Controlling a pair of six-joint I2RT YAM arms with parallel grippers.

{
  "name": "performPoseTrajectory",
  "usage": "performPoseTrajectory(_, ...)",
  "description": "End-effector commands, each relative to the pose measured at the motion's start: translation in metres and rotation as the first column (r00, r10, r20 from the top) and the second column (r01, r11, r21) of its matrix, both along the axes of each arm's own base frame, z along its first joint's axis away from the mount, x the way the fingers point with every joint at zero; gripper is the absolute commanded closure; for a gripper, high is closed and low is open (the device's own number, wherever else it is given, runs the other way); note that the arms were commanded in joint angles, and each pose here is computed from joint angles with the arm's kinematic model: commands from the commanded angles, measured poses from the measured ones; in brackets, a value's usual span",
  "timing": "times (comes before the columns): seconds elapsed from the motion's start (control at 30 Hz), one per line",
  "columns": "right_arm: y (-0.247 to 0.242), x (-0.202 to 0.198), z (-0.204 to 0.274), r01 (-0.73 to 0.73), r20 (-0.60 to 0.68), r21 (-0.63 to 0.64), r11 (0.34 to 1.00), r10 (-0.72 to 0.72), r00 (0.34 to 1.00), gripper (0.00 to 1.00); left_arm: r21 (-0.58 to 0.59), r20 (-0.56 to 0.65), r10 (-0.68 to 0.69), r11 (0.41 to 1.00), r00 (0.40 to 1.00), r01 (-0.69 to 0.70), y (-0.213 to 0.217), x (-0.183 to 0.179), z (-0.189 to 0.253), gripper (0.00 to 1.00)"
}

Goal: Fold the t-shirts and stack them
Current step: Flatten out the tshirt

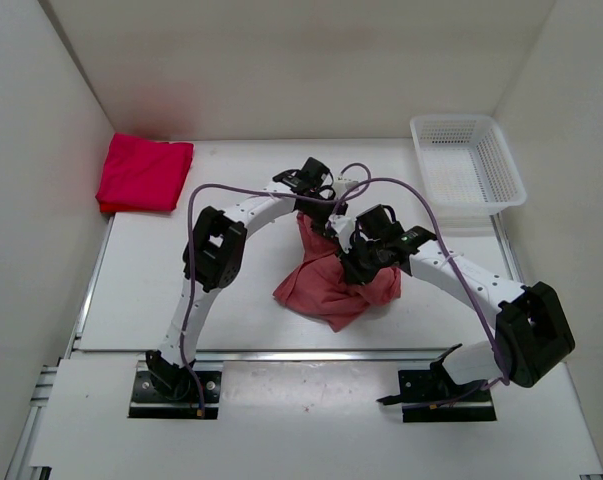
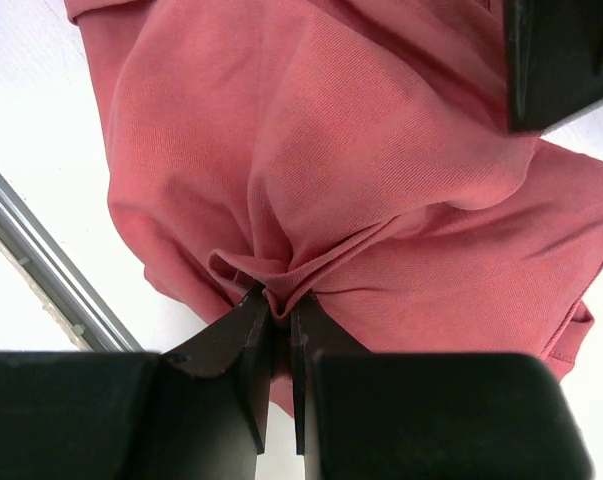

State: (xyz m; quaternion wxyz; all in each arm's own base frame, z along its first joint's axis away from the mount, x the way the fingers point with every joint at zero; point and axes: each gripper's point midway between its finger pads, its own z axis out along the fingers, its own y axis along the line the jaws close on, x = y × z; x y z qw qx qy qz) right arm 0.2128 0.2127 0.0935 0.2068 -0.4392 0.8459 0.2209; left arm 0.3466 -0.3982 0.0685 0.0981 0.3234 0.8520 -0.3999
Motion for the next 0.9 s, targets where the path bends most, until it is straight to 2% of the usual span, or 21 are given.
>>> performPoseTrajectory(0.0,0.009,0.016,0.023,-0.009,0.076,0.047,0.999,0.005,0.997,1.0,0.015,0.042,-0.01,1.0,0.999,0.009,0.008,0.006,0.001,0.83)
performPoseTrajectory(0.03,0.009,0.016,0.023,-0.005,0.075,0.047,0.999,0.002,0.997,1.0,0.027,0.041,-0.005,1.0,0.999,0.004,0.012,0.006,-0.001,0.99)
performPoseTrajectory(0.23,-0.003,0.038,0.037,0.068,0.086,0.071,0.995,-0.074,0.994,1.0,0.004,0.082,0.013,1.0,0.997,-0.014,0.035,0.018,0.02,1.0)
performPoseTrajectory(0.3,-0.001,0.044,0.05,0.02,0.12,0.101,0.995,-0.032,0.992,0.99,-0.011,0.123,0.056,0.998,0.991,-0.055,0.048,0.035,0.037,1.0)
performPoseTrajectory(0.4,0.002,0.043,0.061,-0.041,0.16,0.096,0.995,0.025,0.987,0.85,-0.001,0.201,0.088,0.996,0.976,-0.09,0.068,0.052,0.056,1.0)
performPoseTrajectory(0.5,-0.003,0.035,0.059,-0.051,0.13,0.102,0.993,0.038,0.991,0.75,-0.01,0.193,0.103,0.995,0.976,-0.103,0.085,0.046,0.069,1.0)
performPoseTrajectory(0.57,-0.013,0.035,0.052,-0.013,0.112,0.094,0.996,0.002,0.994,0.72,0.0,0.197,0.104,0.994,0.975,-0.106,0.094,0.039,0.073,1.0)
performPoseTrajectory(0.67,-0.027,0.031,0.037,0.027,0.113,0.061,0.998,-0.034,0.993,0.61,0.025,0.232,0.114,0.992,0.966,-0.123,0.113,0.028,0.083,1.0)
performPoseTrajectory(0.77,-0.037,0.033,0.022,0.052,0.118,0.029,0.998,-0.055,0.991,0.63,0.05,0.189,0.094,0.993,0.977,-0.106,0.121,0.002,0.072,1.0)
performPoseTrajectory(0.83,-0.047,0.036,0.015,0.078,0.125,0.004,0.997,-0.078,0.989,0.85,0.079,0.156,0.07,0.993,0.985,-0.083,0.12,-0.018,0.058,1.0)
performPoseTrajectory(0.87,-0.052,0.04,0.015,0.093,0.148,-0.006,0.996,-0.091,0.985,0.89,0.077,0.158,0.058,0.995,0.986,-0.071,0.116,-0.022,0.057,1.0)
